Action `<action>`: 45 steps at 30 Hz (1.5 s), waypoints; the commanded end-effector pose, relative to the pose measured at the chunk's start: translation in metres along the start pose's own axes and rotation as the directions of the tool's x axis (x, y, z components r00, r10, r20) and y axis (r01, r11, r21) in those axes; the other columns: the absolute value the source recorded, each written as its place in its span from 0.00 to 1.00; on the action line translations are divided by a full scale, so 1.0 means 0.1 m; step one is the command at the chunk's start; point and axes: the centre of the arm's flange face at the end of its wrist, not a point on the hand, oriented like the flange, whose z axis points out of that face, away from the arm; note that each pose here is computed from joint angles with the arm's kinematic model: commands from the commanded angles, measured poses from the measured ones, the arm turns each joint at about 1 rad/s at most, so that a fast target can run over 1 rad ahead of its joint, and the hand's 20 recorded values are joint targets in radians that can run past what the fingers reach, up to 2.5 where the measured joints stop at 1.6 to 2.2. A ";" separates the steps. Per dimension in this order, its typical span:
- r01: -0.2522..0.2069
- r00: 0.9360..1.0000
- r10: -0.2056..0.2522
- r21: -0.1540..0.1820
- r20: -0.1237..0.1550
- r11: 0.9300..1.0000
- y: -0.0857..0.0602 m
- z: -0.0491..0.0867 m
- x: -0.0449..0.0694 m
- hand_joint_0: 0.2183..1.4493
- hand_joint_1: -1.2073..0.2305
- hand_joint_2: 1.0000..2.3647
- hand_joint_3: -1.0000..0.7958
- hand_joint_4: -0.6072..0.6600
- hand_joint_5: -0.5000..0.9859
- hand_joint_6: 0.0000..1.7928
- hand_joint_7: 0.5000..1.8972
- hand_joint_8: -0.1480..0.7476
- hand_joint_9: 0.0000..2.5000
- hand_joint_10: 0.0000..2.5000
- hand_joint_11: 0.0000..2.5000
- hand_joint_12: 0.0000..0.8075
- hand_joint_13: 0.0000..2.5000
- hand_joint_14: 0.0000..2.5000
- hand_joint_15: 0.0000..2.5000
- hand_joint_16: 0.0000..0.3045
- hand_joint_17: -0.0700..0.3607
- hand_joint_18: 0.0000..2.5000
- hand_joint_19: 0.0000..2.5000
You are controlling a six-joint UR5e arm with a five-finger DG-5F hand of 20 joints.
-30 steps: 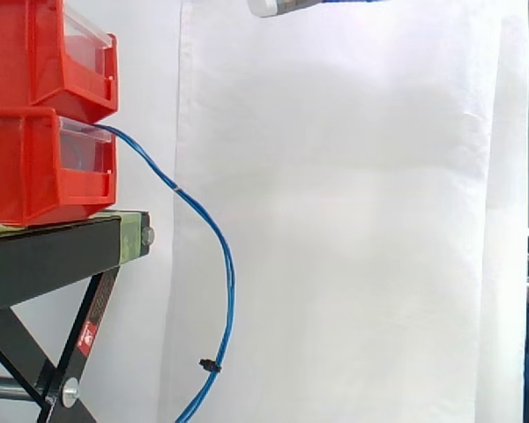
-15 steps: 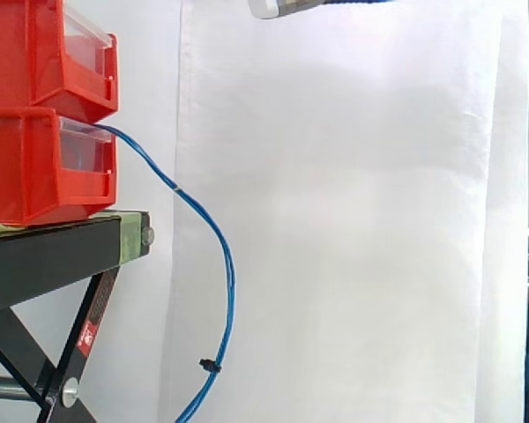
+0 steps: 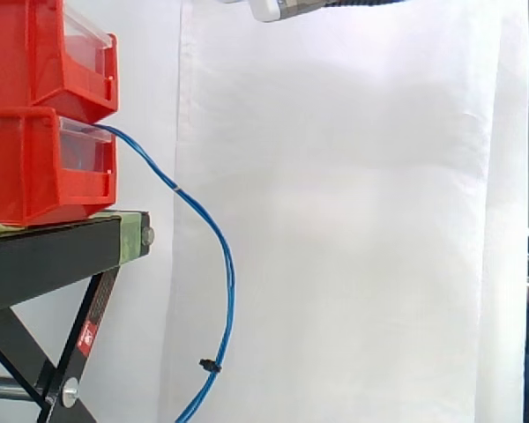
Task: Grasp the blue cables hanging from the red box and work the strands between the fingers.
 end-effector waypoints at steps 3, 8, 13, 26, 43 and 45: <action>0.001 1.000 -0.002 0.005 0.022 1.000 -0.01 0.00 -0.02 0.34 0.68 0.00 0.00 0.62 0.10 0.00 0.13 0.51 0.00 0.00 0.02 0.49 0.00 0.00 0.08 0.24 0.54 0.00 0.07; 0.001 1.000 -0.002 0.009 0.031 1.000 0.00 -0.01 -0.03 0.34 0.68 0.00 0.00 0.62 0.10 0.00 0.13 0.51 0.00 0.00 0.02 0.49 0.00 0.00 0.08 0.24 0.54 0.00 0.07; 0.007 0.998 -0.010 0.050 0.054 0.999 -0.05 -0.05 -0.06 0.34 0.68 0.00 0.00 0.62 0.10 0.00 0.13 0.51 0.00 0.00 0.02 0.49 0.00 0.00 0.07 0.24 0.54 0.00 0.07; 0.034 0.991 -0.060 0.207 0.120 0.978 -0.32 -0.23 -0.11 0.34 0.68 0.00 0.00 0.62 0.10 0.00 0.13 0.51 0.00 0.00 0.01 0.49 0.00 0.00 0.08 0.24 0.54 0.00 0.07; 0.053 0.971 -0.104 0.233 0.214 0.971 -0.78 -0.35 -0.13 0.35 0.68 0.00 0.00 0.62 0.11 0.00 0.14 0.51 0.00 0.00 0.02 0.49 0.00 0.00 0.07 0.23 0.53 0.00 0.08; 0.056 0.969 -0.112 0.247 0.219 0.967 -0.85 -0.39 -0.12 0.35 0.68 0.00 0.00 0.62 0.11 0.00 0.14 0.51 0.00 0.00 0.02 0.49 0.00 0.00 0.07 0.23 0.53 0.00 0.08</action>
